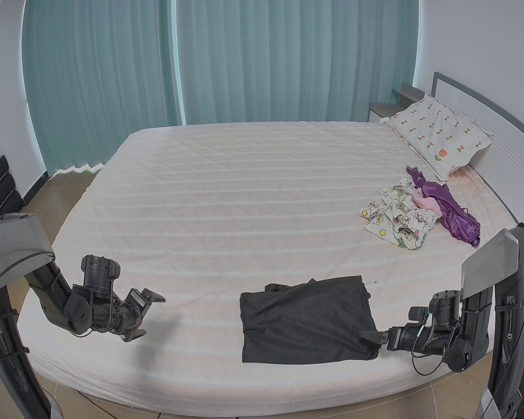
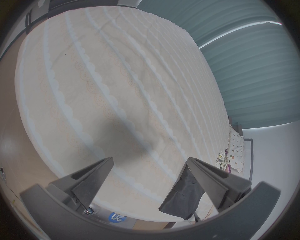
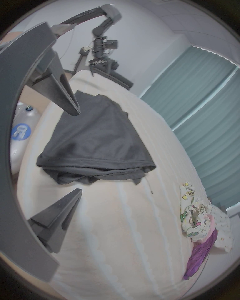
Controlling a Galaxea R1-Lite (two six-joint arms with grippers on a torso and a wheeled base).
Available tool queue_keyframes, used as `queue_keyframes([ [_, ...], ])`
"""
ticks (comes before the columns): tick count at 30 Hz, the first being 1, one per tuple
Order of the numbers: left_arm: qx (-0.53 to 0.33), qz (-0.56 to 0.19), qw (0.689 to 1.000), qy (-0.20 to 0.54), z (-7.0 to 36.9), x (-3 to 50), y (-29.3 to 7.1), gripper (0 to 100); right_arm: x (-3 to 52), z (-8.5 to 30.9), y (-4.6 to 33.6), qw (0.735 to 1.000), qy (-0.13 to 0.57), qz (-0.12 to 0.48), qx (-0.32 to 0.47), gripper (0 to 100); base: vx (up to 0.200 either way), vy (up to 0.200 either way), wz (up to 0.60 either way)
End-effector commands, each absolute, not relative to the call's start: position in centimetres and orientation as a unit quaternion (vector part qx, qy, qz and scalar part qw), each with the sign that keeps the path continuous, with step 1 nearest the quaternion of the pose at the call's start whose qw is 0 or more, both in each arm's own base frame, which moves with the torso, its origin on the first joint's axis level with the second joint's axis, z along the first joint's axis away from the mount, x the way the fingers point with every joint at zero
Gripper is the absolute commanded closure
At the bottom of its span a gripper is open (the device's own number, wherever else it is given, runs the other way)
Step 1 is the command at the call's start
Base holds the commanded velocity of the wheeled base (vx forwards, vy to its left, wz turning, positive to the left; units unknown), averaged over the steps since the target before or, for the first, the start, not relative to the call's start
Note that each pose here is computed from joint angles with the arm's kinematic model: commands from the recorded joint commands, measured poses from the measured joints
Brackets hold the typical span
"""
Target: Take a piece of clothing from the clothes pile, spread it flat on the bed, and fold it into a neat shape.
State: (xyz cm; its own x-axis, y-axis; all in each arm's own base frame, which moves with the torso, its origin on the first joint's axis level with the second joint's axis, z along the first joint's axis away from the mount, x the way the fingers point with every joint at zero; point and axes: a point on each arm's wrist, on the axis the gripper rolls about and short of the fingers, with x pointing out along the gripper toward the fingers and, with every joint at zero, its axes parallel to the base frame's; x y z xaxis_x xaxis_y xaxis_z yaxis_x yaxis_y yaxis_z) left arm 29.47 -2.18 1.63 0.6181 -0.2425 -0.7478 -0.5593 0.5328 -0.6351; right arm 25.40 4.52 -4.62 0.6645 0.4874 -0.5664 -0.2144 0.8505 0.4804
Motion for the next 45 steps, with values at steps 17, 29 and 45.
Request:
queue_keyframes([
  [17,-0.467,0.110,0.778,0.405,1.1,29.7,-2.2,0,36.6,-5.8,4.1,0.895,0.270,0.164,0.315,0,0.106,0.000,0.00],
  [29,-0.461,0.117,0.782,0.403,0.8,29.7,-2.6,0,38.0,-6.6,6.3,0.889,0.292,0.172,0.307,0,0.000,0.000,0.00],
  [45,-0.461,0.117,0.781,0.404,0.8,29.7,-2.6,0,38.6,-6.0,5.3,0.894,0.269,0.128,0.334,100,0.000,0.000,0.00],
])
